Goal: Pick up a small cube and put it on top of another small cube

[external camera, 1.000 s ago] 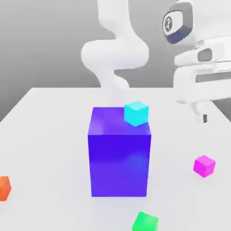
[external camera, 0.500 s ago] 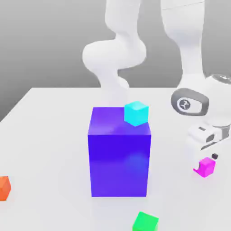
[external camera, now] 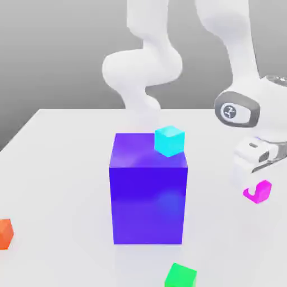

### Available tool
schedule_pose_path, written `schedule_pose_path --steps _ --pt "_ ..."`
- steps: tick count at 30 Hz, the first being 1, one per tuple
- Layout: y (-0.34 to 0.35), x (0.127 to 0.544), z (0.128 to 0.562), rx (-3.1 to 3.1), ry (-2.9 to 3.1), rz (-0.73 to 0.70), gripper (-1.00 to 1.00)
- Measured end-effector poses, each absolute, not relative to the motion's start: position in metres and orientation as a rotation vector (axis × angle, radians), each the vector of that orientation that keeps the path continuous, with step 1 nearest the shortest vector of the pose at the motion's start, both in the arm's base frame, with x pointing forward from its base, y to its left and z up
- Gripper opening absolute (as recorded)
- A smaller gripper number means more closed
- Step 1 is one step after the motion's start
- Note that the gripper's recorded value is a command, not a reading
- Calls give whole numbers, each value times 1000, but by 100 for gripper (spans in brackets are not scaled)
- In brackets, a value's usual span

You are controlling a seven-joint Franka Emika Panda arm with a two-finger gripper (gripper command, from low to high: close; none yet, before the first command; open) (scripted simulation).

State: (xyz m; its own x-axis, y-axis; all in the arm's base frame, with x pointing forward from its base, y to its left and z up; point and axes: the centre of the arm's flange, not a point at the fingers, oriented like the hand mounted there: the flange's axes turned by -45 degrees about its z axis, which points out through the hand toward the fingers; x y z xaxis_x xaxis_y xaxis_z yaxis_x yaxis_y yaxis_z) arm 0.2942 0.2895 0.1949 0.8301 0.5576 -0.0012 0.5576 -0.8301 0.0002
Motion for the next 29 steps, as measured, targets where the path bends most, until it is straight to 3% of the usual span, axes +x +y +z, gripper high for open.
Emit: schedule_pose_path --steps 11,20,25,26,29 --pt "201 419 217 2965 1041 -11 -100" --pt "92 496 240 2922 1158 -4 -100" --pt "75 506 190 2915 1174 -1 -100" --pt "74 506 182 2915 1174 -1 100" --pt "74 506 182 2915 1174 -1 100"
